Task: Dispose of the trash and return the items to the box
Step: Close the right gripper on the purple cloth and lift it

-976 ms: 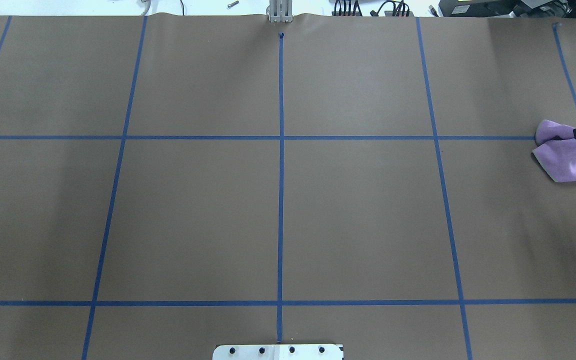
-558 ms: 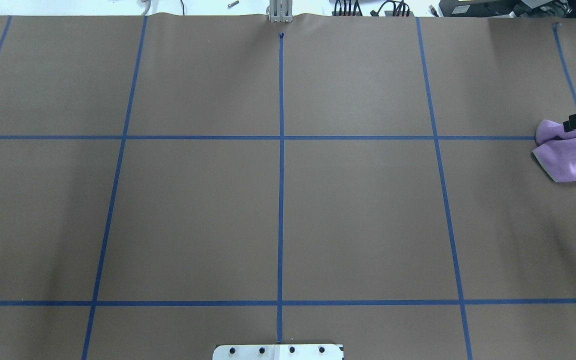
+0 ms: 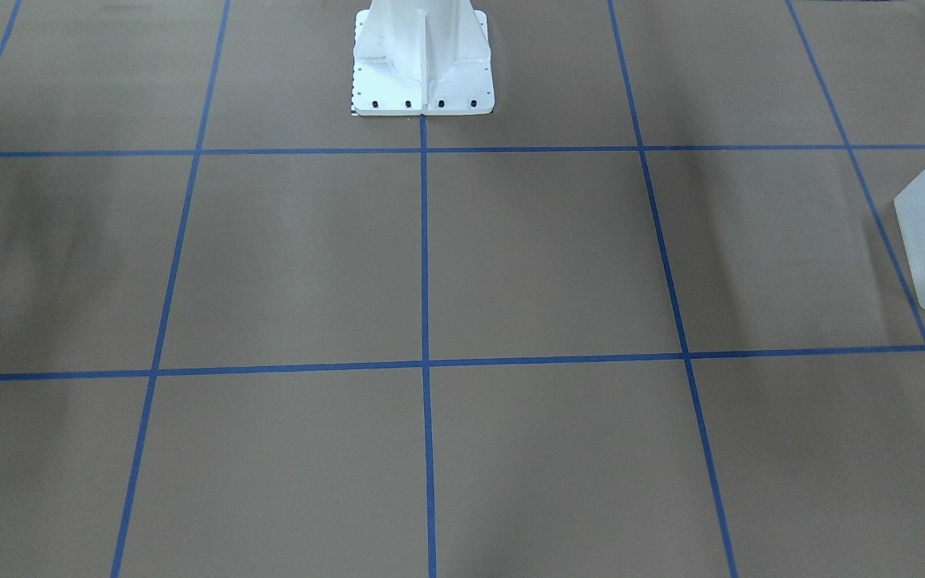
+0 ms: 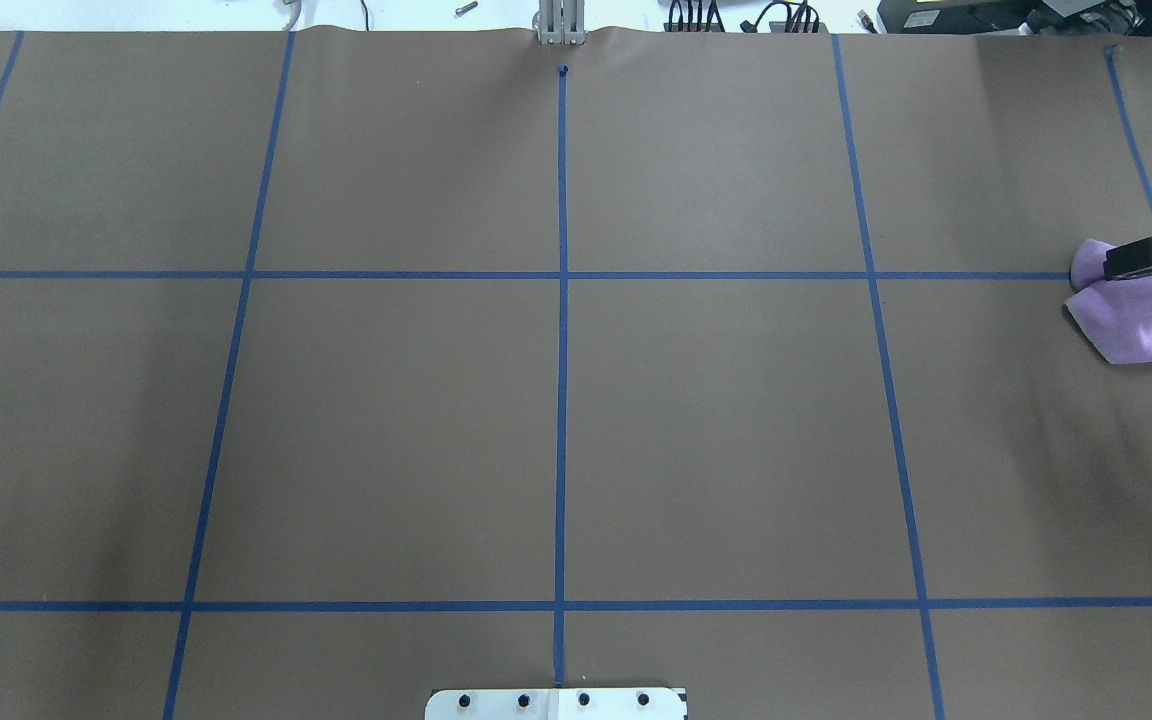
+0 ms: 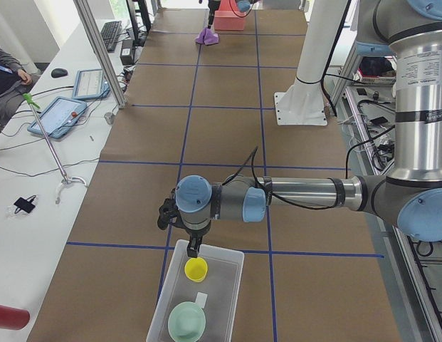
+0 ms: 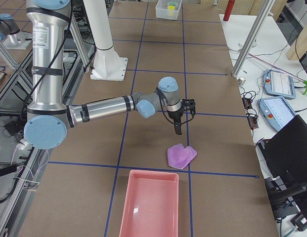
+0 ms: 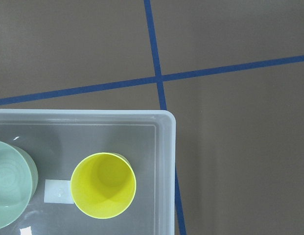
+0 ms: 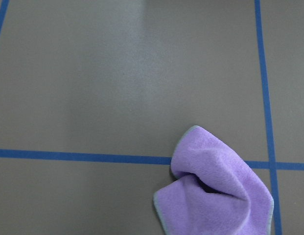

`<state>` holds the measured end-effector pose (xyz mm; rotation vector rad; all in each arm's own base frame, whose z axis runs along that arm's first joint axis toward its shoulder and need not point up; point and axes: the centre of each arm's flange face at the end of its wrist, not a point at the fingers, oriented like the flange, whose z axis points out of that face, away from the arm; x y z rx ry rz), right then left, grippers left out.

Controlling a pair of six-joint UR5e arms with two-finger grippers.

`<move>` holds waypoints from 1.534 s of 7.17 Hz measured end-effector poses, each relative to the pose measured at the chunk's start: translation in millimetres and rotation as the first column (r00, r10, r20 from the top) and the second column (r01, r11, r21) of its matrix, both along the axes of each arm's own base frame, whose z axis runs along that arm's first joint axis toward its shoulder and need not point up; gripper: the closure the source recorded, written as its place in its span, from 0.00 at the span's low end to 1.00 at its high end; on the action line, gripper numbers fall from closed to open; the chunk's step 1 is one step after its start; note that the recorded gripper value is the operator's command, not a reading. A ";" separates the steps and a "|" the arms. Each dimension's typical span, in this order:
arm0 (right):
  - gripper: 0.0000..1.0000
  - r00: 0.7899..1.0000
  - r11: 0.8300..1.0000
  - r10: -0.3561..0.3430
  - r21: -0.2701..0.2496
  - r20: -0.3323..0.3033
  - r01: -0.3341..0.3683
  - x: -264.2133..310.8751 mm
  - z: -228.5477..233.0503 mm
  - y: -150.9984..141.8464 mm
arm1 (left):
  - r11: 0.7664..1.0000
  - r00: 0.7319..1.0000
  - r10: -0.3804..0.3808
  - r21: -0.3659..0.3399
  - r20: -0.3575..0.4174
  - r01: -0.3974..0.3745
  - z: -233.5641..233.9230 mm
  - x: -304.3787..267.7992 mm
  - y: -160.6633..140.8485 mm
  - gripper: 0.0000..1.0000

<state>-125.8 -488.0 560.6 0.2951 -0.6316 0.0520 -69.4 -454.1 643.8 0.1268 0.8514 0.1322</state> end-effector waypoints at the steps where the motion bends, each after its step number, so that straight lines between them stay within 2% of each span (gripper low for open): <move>1: 0.08 1.000 1.000 -0.011 0.023 -0.012 0.012 1.9 29.6 -4.7 | 1.000 1.000 0.000 0.005 0.000 0.000 -2.6 0.0 0.1 0.02; 3: 0.63 1.000 0.999 -0.001 0.048 -0.013 0.002 13.0 61.1 -8.4 | 1.000 1.000 0.000 0.009 0.000 0.000 -4.0 0.1 0.3 0.02; 6: 0.65 1.000 0.999 0.017 0.045 -0.013 -0.016 17.0 69.2 -16.0 | 1.000 1.000 0.000 0.009 0.000 0.000 -4.1 0.1 0.3 0.02; 7: 0.80 1.000 0.999 0.017 0.043 -0.013 -0.016 16.7 70.4 -17.1 | 1.000 1.000 0.000 0.009 0.000 0.000 -4.1 0.0 0.4 0.02; 8: 1.00 1.000 0.999 0.018 0.042 -0.013 -0.018 16.6 70.5 -17.9 | 1.000 1.000 0.000 0.009 0.001 0.000 -4.1 -0.3 0.4 0.02; 11: 1.00 1.000 0.998 0.030 0.051 -0.002 -0.029 19.8 63.2 -23.0 | 1.000 1.000 0.000 0.010 0.000 0.000 -4.2 -0.2 0.3 0.02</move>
